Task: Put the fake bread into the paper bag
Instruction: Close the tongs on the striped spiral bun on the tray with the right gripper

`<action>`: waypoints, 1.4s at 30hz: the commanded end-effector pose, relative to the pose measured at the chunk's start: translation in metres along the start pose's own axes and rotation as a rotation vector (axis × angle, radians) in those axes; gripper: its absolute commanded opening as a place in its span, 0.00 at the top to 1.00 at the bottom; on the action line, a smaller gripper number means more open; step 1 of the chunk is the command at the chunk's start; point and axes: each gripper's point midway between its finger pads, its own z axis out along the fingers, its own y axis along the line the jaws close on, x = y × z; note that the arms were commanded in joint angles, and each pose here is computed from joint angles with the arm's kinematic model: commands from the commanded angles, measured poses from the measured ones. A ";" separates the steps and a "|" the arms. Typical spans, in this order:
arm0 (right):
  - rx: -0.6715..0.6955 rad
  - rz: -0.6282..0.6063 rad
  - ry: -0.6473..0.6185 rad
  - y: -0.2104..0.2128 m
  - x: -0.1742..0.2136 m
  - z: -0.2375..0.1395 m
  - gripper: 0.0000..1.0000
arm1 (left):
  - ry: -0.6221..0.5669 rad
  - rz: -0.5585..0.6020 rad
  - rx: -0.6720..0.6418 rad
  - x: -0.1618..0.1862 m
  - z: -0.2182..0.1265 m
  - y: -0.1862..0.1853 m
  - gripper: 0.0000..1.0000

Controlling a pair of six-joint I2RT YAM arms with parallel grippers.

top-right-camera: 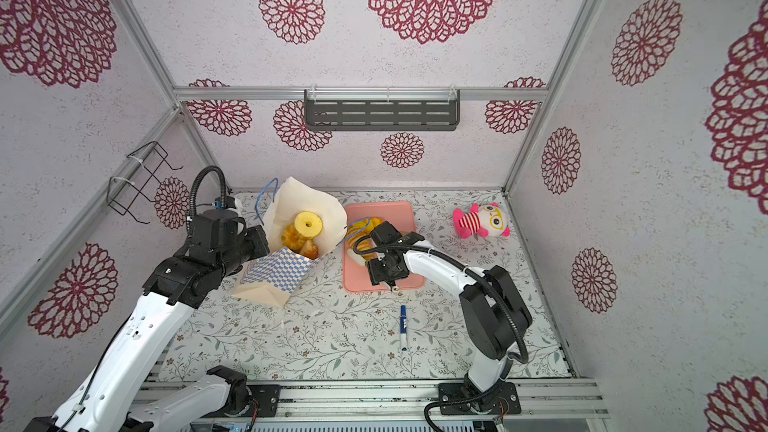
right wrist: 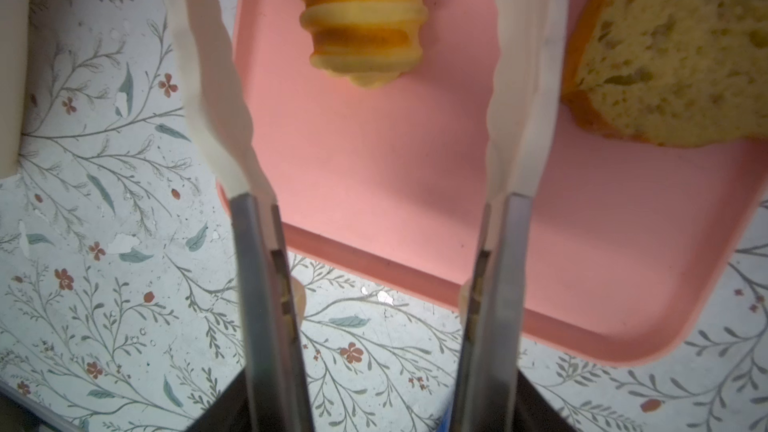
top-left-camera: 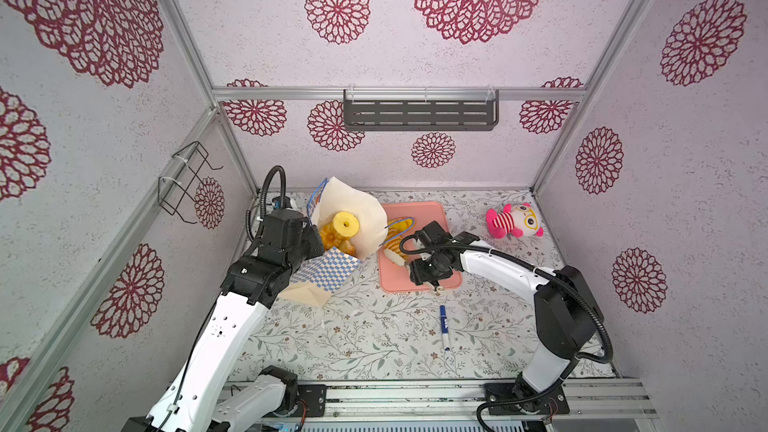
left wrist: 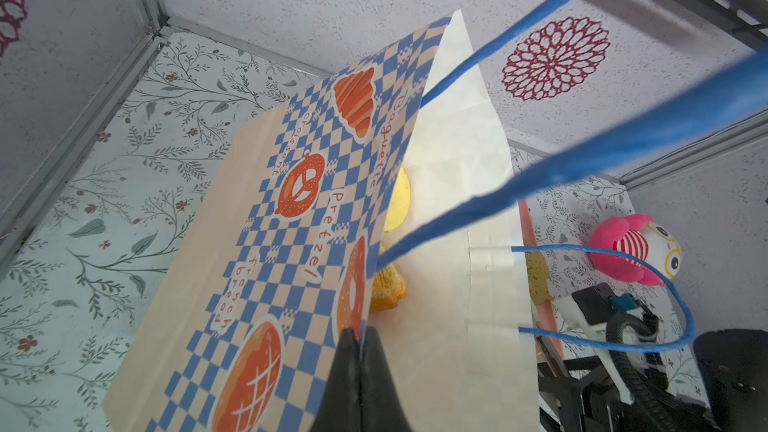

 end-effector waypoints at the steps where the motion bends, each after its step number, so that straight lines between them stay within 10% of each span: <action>1: -0.011 -0.020 -0.044 0.007 -0.016 -0.008 0.37 | -0.017 -0.002 -0.025 -0.001 -0.002 0.008 1.00; 24: 0.034 -0.036 -0.014 0.008 -0.020 0.013 0.40 | -0.014 -0.010 -0.025 0.001 -0.003 0.011 1.00; 42: 0.016 -0.039 -0.045 0.012 -0.022 0.002 0.64 | -0.017 -0.011 -0.026 -0.001 -0.004 0.012 1.00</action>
